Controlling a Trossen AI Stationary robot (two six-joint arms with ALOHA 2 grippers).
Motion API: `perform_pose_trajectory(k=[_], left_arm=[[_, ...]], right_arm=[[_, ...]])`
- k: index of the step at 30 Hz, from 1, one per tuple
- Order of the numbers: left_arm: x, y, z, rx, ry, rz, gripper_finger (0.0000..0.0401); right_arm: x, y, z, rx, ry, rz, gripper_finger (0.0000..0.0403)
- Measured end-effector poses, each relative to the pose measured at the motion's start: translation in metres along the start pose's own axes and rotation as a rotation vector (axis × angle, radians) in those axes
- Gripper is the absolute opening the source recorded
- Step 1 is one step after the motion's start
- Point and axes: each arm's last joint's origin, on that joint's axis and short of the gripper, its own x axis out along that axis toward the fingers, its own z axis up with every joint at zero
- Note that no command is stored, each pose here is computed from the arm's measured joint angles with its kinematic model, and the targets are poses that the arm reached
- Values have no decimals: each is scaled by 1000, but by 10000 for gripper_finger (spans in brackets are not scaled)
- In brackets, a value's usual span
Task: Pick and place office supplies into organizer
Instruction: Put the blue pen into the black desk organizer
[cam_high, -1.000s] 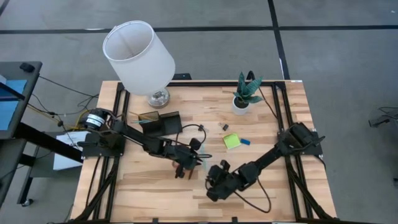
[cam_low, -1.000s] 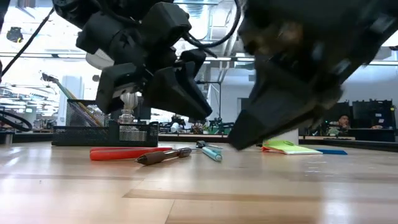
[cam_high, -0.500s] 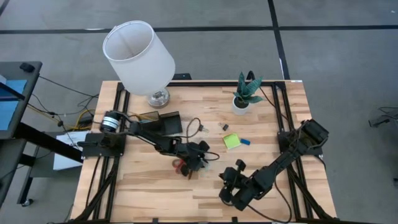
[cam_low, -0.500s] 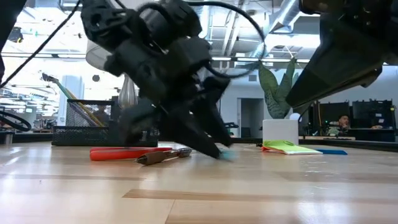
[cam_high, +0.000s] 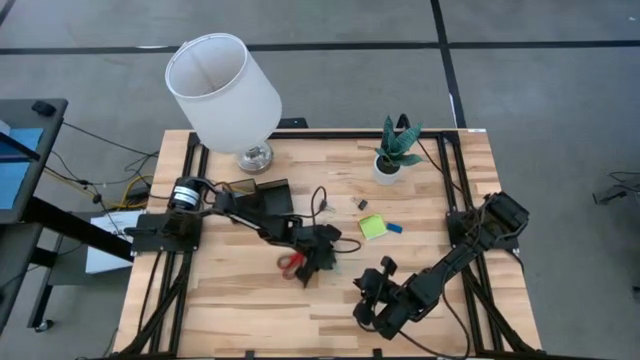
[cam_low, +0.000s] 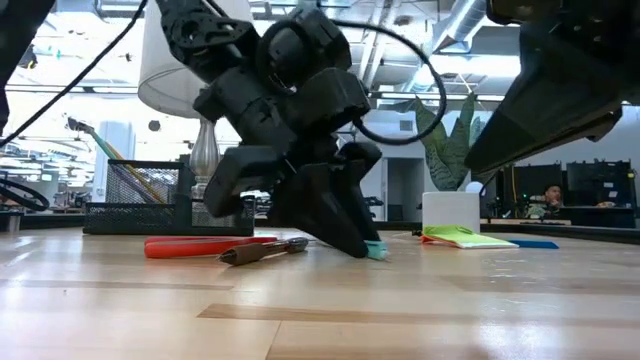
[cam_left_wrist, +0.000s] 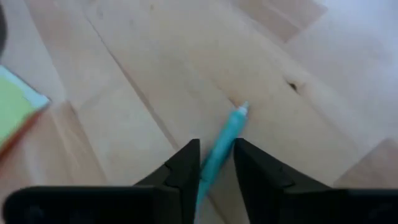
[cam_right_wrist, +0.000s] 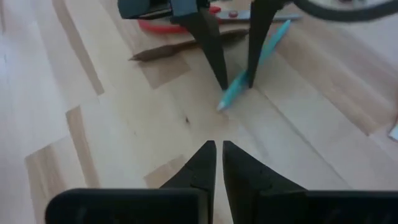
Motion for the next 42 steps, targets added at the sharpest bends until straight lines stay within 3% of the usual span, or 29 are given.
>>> perform_pose_trajectory(k=[3,7,13,17,26,30,36,42], left_arm=[[5,3,-7,-61,-15,-59,49],[13,4,-10,-81,-41,-49,13],[16,7,-8,-143,-85,6,30],[17,8,-7,-155,-91,36,12],[17,9,-8,-220,-78,71,12],[17,7,-7,-216,-78,71,9],[17,7,-6,-220,-80,68,13],[17,6,-6,-218,-79,72,13]], right_arm=[[0,-1,1,-1,-39,-19,22],[2,0,3,9,-32,-8,20],[17,-5,12,5,88,23,33],[26,-13,17,-38,97,-1,55],[38,-35,-7,-58,106,-52,94],[41,-42,-12,-129,36,-93,104],[50,-49,-20,-247,-14,-15,109],[56,-60,-29,-210,-37,15,109]])
